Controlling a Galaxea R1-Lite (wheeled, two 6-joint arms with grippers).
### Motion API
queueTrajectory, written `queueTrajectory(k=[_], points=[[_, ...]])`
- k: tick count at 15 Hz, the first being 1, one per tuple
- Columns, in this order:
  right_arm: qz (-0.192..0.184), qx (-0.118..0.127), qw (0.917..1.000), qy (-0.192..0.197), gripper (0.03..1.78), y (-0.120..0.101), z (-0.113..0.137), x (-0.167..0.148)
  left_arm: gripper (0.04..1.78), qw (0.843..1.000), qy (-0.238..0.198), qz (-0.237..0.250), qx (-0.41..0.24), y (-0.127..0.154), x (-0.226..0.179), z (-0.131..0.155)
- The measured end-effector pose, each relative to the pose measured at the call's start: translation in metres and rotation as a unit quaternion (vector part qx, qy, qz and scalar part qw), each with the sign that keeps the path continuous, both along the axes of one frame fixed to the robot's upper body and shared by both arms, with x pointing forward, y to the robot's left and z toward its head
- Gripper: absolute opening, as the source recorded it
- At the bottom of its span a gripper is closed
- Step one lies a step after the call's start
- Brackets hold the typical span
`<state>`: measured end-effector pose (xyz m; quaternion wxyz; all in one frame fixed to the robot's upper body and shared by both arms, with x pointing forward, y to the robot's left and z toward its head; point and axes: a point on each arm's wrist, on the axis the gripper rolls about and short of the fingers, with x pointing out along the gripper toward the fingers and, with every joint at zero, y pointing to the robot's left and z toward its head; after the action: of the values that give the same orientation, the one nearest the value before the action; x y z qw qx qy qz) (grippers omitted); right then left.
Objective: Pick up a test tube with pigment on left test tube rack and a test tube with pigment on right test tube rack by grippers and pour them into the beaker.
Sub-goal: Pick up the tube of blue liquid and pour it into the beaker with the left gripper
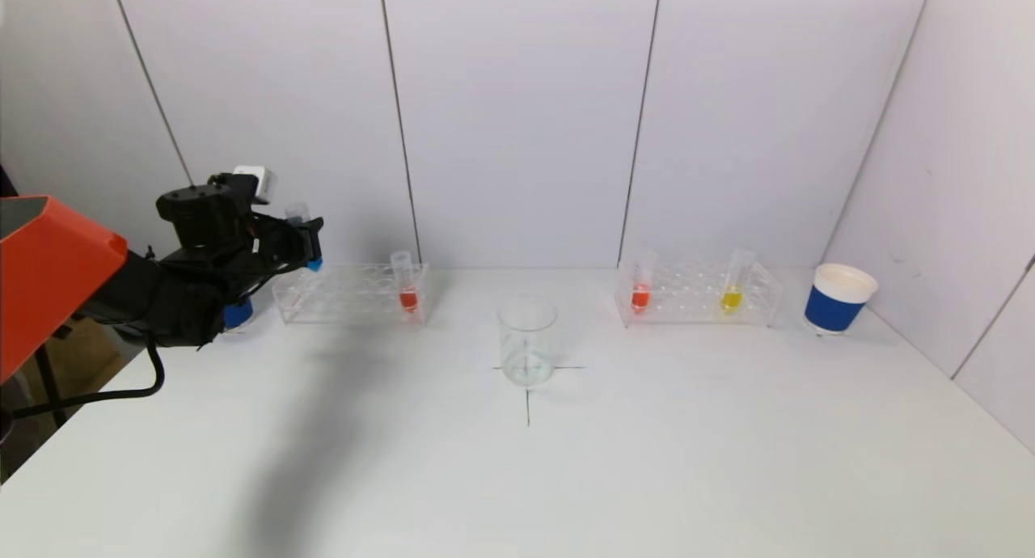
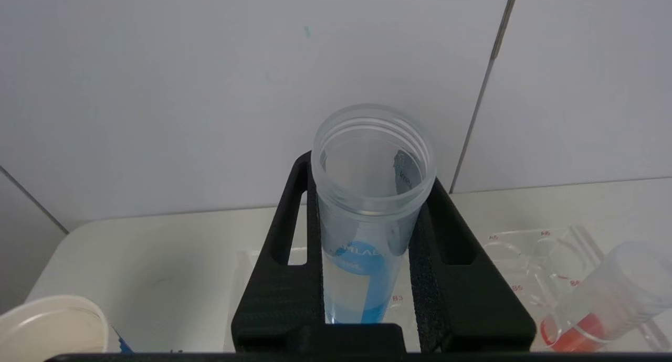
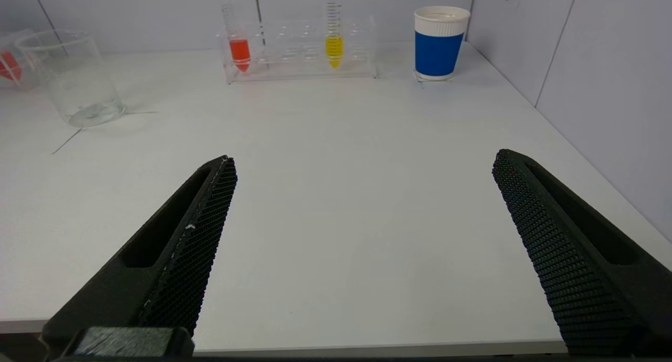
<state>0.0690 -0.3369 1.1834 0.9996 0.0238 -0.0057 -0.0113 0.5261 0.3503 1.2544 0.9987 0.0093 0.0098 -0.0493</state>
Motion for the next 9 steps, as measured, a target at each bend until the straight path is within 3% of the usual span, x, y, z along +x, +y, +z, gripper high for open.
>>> queueTrajectory(k=[5,9], points=[[0.000,0.000,1.0000,0.000,1.77,0.000,0.000,0.000,0.47,0.999,-0.024,-0.028,0.007,-0.028,-0.004,0.069],[0.000,0.000,1.0000,0.000,1.77,0.000,0.000,0.000,0.47,0.997,-0.020,-0.080,0.006,-0.075,-0.014,0.115]])
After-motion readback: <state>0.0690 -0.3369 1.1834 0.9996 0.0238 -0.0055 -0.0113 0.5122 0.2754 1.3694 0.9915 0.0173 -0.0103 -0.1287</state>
